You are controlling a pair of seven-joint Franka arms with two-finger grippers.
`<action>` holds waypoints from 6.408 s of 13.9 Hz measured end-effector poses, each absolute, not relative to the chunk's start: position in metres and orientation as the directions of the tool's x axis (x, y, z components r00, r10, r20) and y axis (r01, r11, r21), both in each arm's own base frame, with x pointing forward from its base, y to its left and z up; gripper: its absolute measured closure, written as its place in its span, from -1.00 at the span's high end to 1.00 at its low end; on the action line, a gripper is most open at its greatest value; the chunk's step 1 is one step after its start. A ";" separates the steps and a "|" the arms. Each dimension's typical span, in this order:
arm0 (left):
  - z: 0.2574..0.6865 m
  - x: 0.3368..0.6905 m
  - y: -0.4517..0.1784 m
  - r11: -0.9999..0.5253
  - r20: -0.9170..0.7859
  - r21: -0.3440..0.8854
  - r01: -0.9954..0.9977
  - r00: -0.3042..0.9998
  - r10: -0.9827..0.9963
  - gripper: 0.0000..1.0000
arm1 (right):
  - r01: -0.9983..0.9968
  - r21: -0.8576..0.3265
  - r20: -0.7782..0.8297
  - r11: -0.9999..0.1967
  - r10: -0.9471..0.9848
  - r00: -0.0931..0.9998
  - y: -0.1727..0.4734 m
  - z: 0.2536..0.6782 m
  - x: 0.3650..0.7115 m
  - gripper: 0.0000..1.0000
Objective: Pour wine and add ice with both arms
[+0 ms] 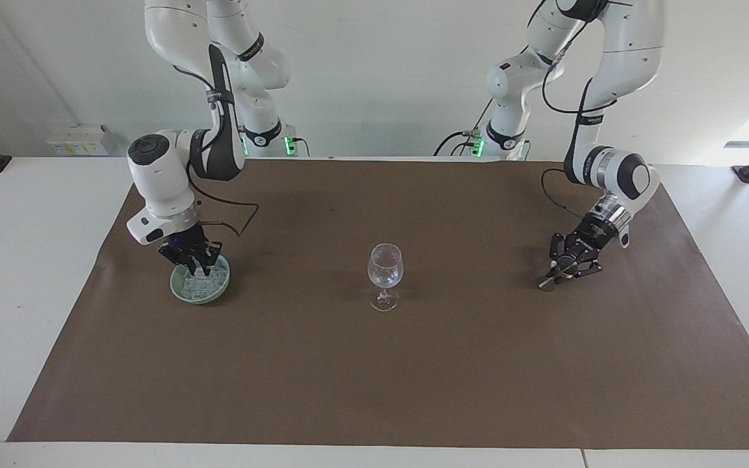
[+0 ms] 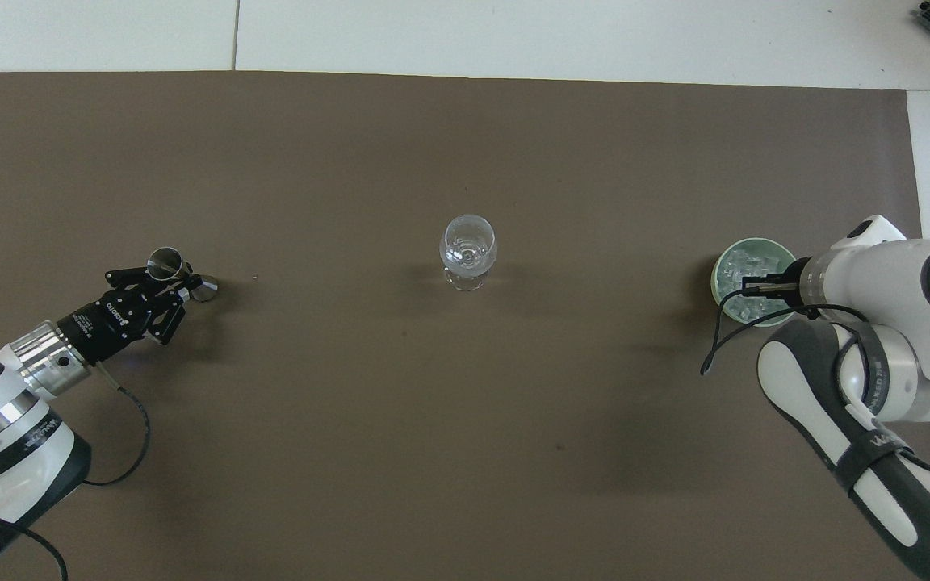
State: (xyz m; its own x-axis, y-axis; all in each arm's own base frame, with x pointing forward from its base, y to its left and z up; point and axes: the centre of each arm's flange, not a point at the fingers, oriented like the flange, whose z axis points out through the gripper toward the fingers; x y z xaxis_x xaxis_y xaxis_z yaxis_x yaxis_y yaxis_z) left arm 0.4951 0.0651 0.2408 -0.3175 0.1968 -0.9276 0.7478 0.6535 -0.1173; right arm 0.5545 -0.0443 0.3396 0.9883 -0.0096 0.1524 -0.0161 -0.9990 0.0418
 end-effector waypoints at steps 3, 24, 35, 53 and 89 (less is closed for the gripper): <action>0.240 0.495 0.065 0.653 -0.927 -0.118 0.748 -0.318 0.197 -0.57 | -0.014 0.043 0.172 -0.999 -0.006 0.985 -0.043 0.349 0.557 -0.46; 0.239 0.493 0.064 0.643 -0.925 -0.114 0.758 -0.318 0.210 0.66 | -0.215 -0.218 0.161 -0.952 -0.252 0.954 0.172 0.554 0.549 -0.46; 0.274 0.504 0.139 0.276 -0.780 0.095 0.956 -0.101 0.617 1.00 | -0.460 -0.499 0.009 -0.735 -0.535 0.845 0.246 0.578 0.551 -0.46; 0.477 0.559 0.171 -0.434 -0.213 0.263 0.862 0.490 0.845 1.00 | -0.531 -0.580 -0.090 -0.618 -0.599 0.796 0.306 0.585 0.606 -0.46; 0.640 0.527 -0.023 -0.999 -0.024 0.022 0.031 0.999 0.030 1.00 | -0.472 -0.434 -0.013 -0.767 -0.518 0.855 0.310 0.509 0.585 0.80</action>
State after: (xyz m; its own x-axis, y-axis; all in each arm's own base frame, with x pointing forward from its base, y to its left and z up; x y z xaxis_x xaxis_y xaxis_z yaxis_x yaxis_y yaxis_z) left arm 0.5266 -0.0232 0.6399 0.9993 0.0302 -0.0240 0.0307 -0.9993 0.0220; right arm 0.5846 0.3097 0.5091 0.8550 -0.5184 -0.0133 -0.4720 -0.7673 -0.4341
